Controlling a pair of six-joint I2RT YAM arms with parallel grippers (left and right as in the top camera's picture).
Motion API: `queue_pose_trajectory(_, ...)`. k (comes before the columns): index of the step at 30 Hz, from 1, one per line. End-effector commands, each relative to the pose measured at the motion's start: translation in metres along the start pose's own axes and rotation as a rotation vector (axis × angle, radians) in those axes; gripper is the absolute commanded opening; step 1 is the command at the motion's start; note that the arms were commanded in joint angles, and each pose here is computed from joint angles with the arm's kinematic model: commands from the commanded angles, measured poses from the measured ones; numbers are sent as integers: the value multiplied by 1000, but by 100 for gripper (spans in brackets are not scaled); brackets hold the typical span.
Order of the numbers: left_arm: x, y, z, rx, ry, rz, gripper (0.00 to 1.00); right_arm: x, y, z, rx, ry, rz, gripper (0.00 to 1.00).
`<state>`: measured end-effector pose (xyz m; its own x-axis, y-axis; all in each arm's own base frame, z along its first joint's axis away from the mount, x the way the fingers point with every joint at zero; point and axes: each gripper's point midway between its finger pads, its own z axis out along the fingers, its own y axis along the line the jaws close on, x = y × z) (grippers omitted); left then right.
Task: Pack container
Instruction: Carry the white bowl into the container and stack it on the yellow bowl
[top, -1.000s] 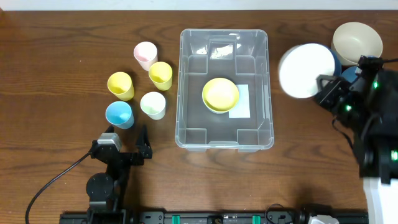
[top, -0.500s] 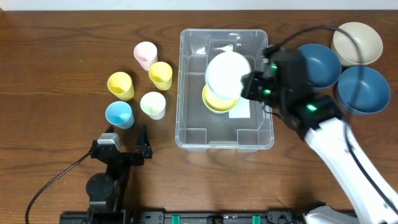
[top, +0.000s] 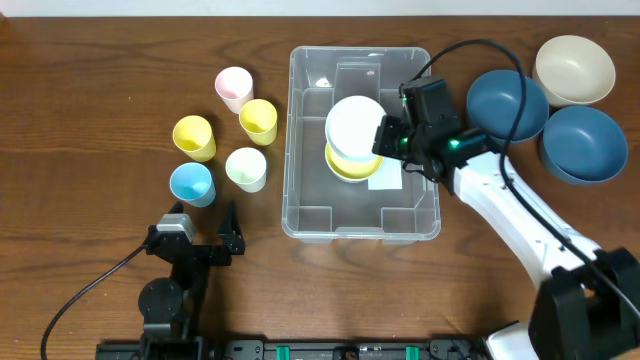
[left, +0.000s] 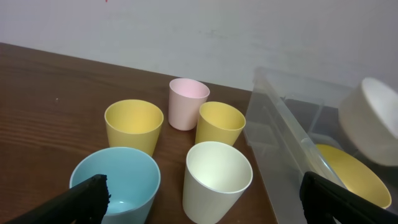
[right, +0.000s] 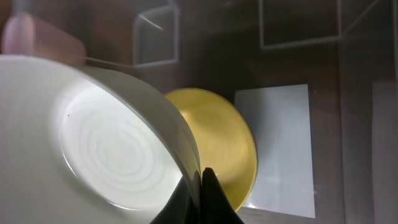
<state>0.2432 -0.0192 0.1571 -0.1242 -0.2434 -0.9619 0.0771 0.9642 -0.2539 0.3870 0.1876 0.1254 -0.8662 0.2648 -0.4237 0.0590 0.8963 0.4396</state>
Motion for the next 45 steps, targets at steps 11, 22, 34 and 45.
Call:
queue_pose_trajectory(11,15,6,2,-17,34,13,98,23,-21,41,79,94,19,1)
queue_pose_trajectory(22,15,6,2,-17,34,12,98,25,-23,41,84,102,20,6)
queue_pose_trajectory(34,15,6,2,-17,34,13,98,36,-30,39,114,147,27,6)
queue_pose_trajectory(45,15,6,2,-17,34,13,98,50,-26,37,82,213,39,6)
